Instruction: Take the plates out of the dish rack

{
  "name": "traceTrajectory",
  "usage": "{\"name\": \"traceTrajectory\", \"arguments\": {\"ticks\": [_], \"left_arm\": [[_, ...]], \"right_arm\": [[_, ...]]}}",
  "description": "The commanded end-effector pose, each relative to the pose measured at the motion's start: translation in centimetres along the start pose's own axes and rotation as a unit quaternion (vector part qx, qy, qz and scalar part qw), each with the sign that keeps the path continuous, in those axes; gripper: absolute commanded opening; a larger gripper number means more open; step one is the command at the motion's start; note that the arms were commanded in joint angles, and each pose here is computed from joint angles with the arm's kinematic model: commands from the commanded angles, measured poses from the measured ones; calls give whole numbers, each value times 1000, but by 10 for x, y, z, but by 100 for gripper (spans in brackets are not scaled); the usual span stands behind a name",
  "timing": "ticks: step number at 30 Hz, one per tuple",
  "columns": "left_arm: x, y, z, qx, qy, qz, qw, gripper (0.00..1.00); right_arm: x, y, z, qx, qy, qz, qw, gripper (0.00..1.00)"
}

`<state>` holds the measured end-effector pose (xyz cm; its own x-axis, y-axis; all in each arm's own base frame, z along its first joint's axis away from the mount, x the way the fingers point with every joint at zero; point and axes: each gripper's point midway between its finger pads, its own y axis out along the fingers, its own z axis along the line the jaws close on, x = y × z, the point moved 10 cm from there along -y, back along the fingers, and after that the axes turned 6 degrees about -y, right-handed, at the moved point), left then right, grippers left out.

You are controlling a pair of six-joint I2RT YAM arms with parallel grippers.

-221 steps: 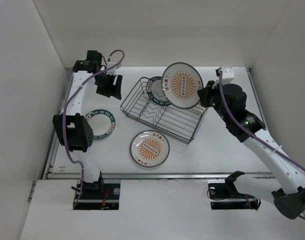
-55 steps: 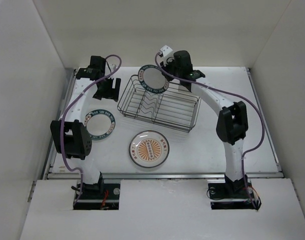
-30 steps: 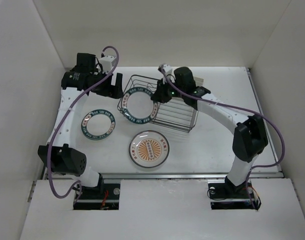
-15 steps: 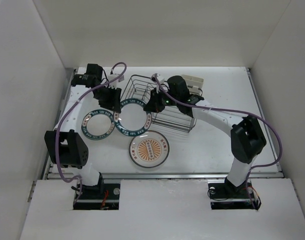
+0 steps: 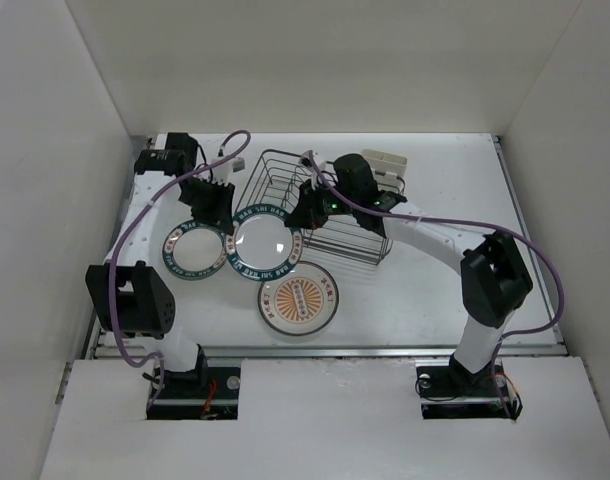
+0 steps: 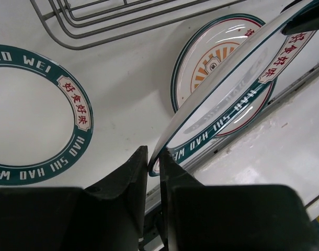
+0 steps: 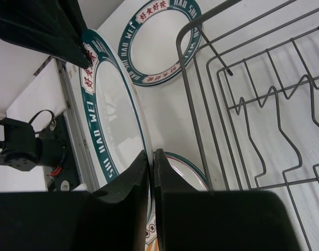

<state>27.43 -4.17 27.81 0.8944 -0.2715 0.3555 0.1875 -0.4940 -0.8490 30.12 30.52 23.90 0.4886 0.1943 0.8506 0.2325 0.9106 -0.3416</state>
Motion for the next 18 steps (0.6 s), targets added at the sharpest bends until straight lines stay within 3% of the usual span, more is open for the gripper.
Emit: {"name": "traceTrajectory", "arguments": {"ticks": [1, 9, 18], "left_arm": [[-11, -20, -22, -67, -9, -29, 997, 0], [-11, -46, -20, -68, -51, -82, 993, 0], [-24, -37, -3, -71, -95, -78, 990, 0]], "right_arm": [[29, 3, 25, 37, -39, -66, 996, 0], [25, 21, 15, 44, -9, -47, 998, 19], [25, 25, 13, 49, 4, -40, 998, 34]]}}
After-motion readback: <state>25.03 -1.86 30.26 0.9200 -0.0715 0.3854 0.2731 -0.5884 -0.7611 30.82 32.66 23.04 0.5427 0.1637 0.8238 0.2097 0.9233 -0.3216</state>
